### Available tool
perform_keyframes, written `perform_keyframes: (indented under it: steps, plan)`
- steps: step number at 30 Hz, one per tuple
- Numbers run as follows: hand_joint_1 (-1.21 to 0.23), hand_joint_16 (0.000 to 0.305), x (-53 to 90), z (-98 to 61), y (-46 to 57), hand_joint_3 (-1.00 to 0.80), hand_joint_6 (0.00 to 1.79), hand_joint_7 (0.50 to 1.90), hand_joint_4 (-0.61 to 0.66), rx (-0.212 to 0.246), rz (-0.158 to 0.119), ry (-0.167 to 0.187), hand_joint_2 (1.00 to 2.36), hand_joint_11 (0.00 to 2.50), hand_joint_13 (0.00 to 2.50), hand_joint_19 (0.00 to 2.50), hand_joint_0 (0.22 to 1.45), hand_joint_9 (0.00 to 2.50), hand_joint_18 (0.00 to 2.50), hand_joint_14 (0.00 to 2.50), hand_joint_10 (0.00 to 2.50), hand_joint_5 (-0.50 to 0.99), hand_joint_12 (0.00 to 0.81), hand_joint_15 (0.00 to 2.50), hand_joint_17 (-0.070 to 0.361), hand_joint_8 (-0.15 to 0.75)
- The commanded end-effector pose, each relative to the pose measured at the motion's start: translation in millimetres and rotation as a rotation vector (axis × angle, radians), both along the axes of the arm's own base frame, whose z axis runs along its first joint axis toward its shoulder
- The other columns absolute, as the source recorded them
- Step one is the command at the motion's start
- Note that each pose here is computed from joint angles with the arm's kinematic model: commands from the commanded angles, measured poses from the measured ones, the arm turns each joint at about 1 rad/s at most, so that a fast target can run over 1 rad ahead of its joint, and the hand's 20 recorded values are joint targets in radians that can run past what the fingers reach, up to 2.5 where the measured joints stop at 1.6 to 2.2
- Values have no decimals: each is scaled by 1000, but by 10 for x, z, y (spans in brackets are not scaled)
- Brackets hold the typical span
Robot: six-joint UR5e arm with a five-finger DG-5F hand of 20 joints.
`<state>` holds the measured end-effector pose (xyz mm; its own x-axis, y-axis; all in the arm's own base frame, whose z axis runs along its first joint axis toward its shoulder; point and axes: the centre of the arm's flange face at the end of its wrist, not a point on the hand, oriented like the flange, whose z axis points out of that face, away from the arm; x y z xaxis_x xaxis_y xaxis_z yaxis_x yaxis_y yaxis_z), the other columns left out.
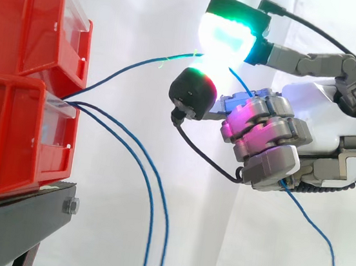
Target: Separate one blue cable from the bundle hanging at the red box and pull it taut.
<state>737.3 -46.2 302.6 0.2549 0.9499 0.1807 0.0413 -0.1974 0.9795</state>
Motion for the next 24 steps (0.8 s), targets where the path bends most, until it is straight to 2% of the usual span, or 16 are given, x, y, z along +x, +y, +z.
perform_keyframes:
  steps: [1, 5, 7, 9, 12, 14, 15, 20, 22, 24]
  plan:
    - [-797, 38, 0, 0, 0, -153, 840, 1335, -113, 0, 0, 0, 1025, 1825, 964, 1229, 599, 735, 1137, 1477, 2290, -181, 334, 1720, 86, 285]
    - [-796, 38, 0, 0, 0, -73, 857, 1360, -215, 0, 0, 0, 1030, 1825, 966, 1236, 602, 750, 1134, 1466, 2262, -178, 335, 1737, 86, 279]
    - [-793, 39, 0, 0, 0, -64, 861, 1358, -199, 0, 0, 0, 1031, 1841, 963, 1234, 601, 754, 1134, 1460, 2246, -177, 333, 1759, 88, 280]
    - [-760, 41, 1, 0, 11, -231, 838, 1304, -14, 0, 2, 0, 1020, 1844, 943, 1238, 571, 738, 1121, 1494, 2192, -181, 345, 1737, 91, 282]
    - [-644, 42, 1, 0, 11, -498, 773, 1241, 60, 0, 2, 0, 1000, 1806, 932, 1228, 536, 738, 1122, 1549, 2206, -163, 354, 1683, 93, 296]
    - [-615, 42, 1, 0, 11, -500, 762, 1223, 82, 0, 2, 0, 1000, 1808, 928, 1239, 535, 741, 1119, 1553, 2193, -159, 359, 1690, 94, 298]
    - [-568, 42, 1, 0, 11, -500, 745, 1250, 87, 0, 2, 0, 1000, 1776, 928, 1236, 533, 744, 1120, 1561, 2201, -152, 360, 1672, 94, 300]
    - [-509, 41, 3, -11, 12, -500, 731, 1286, 96, 0, 2, 2, 1000, 1778, 919, 1245, 550, 756, 1111, 1555, 2166, -146, 348, 1667, 92, 299]
    - [-520, 40, 1, 0, 11, -469, 727, 1306, 91, 0, 2, 0, 1003, 1783, 918, 1251, 563, 760, 1104, 1540, 2147, -144, 345, 1680, 89, 290]
    - [-613, 39, 1, 0, 23, -370, 736, 1332, 79, 0, 3, 0, 1011, 1814, 918, 1255, 583, 765, 1099, 1515, 2122, -146, 341, 1716, 87, 286]
